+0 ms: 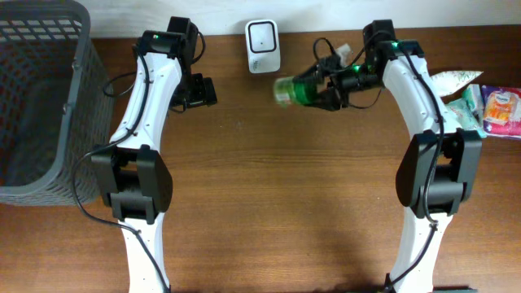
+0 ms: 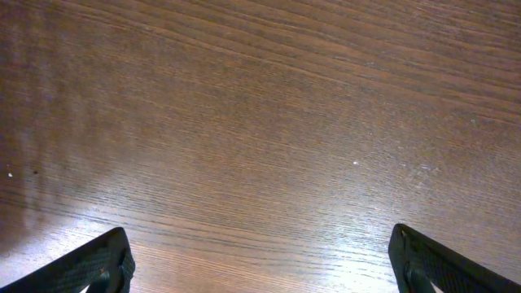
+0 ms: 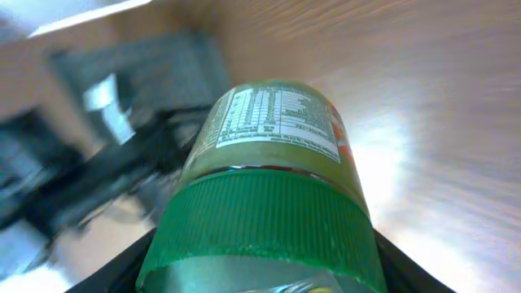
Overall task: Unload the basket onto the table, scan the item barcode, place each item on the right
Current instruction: 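Hold the jar up in front of the scanner with the right gripper, then carry the jar right and place it on the pile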
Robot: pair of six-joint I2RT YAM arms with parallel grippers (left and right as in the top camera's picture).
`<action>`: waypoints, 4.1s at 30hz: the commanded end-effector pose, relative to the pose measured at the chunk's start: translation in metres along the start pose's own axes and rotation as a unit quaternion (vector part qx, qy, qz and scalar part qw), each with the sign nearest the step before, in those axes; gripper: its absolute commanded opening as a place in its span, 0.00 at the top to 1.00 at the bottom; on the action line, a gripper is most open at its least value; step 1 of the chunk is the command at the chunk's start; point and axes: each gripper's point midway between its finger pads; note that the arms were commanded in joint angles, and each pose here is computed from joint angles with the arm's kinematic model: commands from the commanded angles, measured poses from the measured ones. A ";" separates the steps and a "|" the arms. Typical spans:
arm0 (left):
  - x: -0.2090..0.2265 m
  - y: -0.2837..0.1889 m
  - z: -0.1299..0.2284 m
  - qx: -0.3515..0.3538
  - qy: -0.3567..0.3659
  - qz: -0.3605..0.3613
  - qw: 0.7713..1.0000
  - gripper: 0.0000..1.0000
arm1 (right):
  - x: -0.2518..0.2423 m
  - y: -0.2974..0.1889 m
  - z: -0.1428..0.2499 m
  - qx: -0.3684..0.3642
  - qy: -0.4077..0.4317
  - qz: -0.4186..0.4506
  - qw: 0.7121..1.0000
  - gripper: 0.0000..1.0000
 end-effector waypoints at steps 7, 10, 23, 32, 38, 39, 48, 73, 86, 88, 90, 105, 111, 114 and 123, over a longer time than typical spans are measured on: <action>0.003 0.001 0.002 0.002 -0.005 -0.008 1.000 0.01 | 0.062 -0.015 0.041 0.115 -0.088 -0.154 0.977 0.42; 0.003 0.001 0.002 0.002 -0.005 -0.008 1.000 0.01 | 0.062 -0.015 0.041 0.116 -0.082 -0.153 0.978 0.42; 0.003 0.001 0.002 0.002 -0.004 -0.008 1.000 0.01 | 0.052 0.000 0.032 0.085 -0.079 -0.109 0.987 0.50; 0.002 0.001 0.002 0.002 -0.004 -0.008 1.000 0.01 | 0.019 0.043 -0.035 -0.117 -0.165 0.081 0.976 0.44; 0.002 0.001 0.002 0.002 -0.004 -0.008 1.000 0.01 | 0.040 0.045 -0.063 -0.197 -0.234 0.092 0.948 0.42; 0.002 0.001 0.002 0.003 -0.004 -0.008 1.000 0.01 | 0.046 0.045 -0.067 -0.208 -0.246 0.088 0.942 0.42; 0.002 0.001 0.002 0.002 -0.004 -0.008 1.000 0.01 | 0.087 0.045 -0.094 -0.330 -0.319 0.089 0.884 0.41; 0.002 0.001 0.002 0.002 -0.004 -0.008 1.000 0.01 | 0.101 0.068 -0.156 -0.527 -0.414 0.154 0.726 0.41; 0.002 0.001 0.002 0.002 -0.004 -0.008 1.000 0.01 | 0.121 0.019 -0.161 -0.586 -0.403 0.190 0.676 0.41; 0.002 0.001 0.002 0.002 -0.004 -0.008 1.000 0.01 | 0.127 -0.012 -0.161 -0.595 -0.371 0.191 0.687 0.41; 0.002 0.001 0.002 0.002 -0.004 -0.008 1.000 0.01 | 0.132 -0.046 -0.160 -0.597 -0.353 0.199 0.692 0.41; 0.002 0.001 0.002 0.002 -0.004 -0.008 1.000 0.01 | -0.077 -0.308 -0.149 -0.544 -0.026 0.425 0.723 0.36; 0.003 0.001 0.002 0.002 -0.004 -0.008 1.000 0.01 | -0.140 -0.334 -0.118 -0.487 0.066 0.462 0.738 0.36; 0.003 0.001 0.002 0.002 -0.005 -0.008 1.000 0.01 | -0.160 -0.331 -0.117 -0.461 0.090 0.449 0.760 0.34; 0.003 0.001 0.002 0.002 -0.005 -0.008 1.000 0.01 | -0.169 -0.304 -0.118 -0.422 0.096 0.434 0.790 0.24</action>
Point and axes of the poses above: each gripper's point midway between its finger pads, its own y axis out along the fingers, its own x axis along the line the jaws close on, z = x × y, and after that the axes turned 12 degrees about y, right-handed
